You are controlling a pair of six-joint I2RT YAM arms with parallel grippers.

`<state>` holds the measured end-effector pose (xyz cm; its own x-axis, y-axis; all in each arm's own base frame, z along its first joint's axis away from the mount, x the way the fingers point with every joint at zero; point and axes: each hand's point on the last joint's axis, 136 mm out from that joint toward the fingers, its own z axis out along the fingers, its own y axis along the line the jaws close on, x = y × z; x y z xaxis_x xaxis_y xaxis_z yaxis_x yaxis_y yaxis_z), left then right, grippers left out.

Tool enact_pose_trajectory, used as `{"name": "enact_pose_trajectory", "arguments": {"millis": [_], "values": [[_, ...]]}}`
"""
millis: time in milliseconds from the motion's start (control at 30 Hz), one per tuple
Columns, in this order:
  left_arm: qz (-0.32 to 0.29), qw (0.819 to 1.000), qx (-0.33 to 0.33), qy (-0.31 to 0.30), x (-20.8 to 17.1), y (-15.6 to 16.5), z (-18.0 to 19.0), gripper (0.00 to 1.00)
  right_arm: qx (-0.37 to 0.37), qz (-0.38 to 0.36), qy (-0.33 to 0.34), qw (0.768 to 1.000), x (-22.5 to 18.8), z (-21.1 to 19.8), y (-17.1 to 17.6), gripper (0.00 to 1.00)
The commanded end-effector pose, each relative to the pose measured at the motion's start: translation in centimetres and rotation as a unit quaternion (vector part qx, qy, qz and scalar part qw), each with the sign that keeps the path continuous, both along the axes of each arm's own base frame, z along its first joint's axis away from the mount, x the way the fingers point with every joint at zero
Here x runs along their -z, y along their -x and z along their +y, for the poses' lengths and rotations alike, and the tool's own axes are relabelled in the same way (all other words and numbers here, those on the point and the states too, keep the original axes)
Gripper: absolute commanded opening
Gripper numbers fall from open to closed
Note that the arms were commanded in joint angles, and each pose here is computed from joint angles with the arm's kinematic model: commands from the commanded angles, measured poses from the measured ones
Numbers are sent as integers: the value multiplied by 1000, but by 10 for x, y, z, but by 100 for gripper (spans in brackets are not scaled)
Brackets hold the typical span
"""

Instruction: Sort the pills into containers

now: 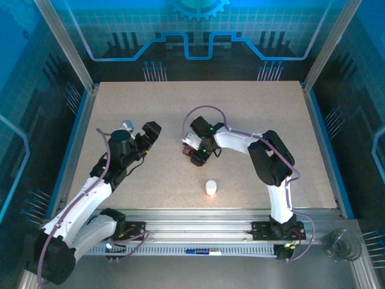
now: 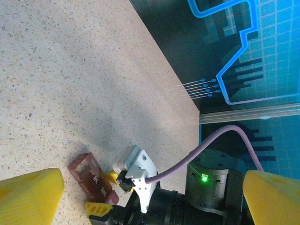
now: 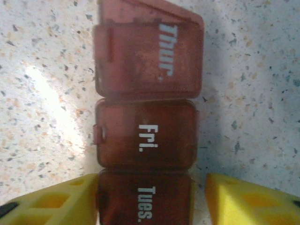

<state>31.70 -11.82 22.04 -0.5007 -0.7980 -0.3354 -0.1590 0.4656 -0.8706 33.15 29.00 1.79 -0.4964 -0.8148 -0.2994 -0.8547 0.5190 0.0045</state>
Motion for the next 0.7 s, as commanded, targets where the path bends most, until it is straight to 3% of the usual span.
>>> {"name": "enact_pose_trajectory", "arguments": {"millis": [0,367,567,667], "values": [[2,1000,10,-1,4,1,-2,99,19,-15,17,1000,-3,-13,-1,65],[18,997,49,-52,4,-7,-11,99,111,-41,98,988,-6,-62,-17,65],[35,993,80,-84,8,-14,-19,99,167,-41,102,980,-14,-83,-32,65],[45,987,104,-111,10,-18,-23,99,172,-20,67,983,-26,-80,-25,65]]}}
